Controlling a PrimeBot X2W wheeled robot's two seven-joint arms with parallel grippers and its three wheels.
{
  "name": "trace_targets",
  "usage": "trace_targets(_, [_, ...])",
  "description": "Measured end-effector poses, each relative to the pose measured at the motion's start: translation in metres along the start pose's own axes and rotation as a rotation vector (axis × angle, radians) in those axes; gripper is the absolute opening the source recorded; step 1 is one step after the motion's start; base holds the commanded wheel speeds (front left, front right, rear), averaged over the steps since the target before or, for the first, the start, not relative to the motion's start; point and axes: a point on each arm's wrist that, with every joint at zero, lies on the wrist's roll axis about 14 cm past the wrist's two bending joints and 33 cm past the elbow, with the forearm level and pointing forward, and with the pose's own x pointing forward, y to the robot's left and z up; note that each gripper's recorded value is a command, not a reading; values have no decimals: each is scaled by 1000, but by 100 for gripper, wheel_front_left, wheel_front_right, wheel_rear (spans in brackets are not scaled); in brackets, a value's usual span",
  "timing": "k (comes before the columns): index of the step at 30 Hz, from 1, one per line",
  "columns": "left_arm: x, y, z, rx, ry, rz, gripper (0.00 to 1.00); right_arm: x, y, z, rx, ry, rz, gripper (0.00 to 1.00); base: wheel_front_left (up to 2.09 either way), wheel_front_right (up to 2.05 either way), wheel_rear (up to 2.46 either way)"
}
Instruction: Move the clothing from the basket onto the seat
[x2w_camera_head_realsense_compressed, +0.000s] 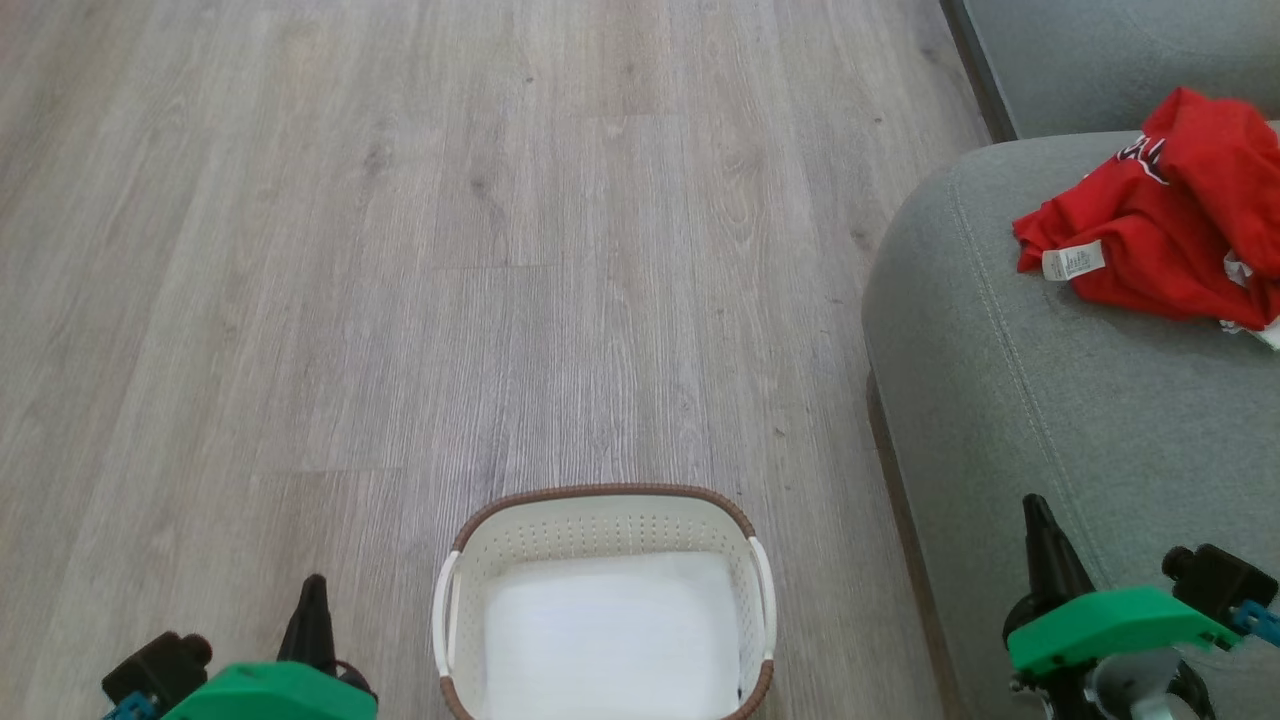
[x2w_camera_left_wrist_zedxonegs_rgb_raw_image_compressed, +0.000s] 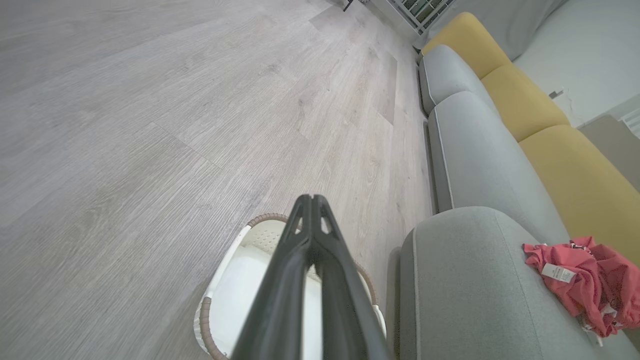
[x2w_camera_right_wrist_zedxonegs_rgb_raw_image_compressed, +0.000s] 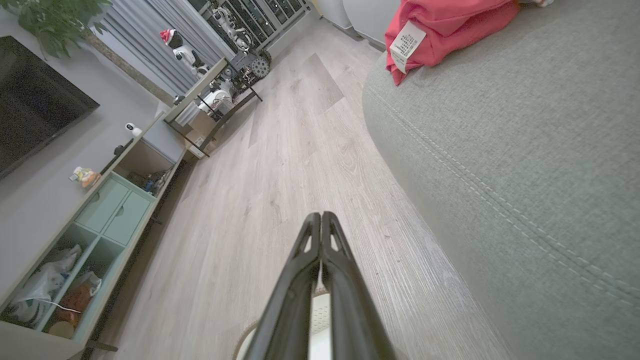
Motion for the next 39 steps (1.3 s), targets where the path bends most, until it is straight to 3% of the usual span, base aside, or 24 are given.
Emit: trace_targets(39, [18,-16,22,-443,17,-81,0,8,-2,11,451,-1,-16,0,0,0,0])
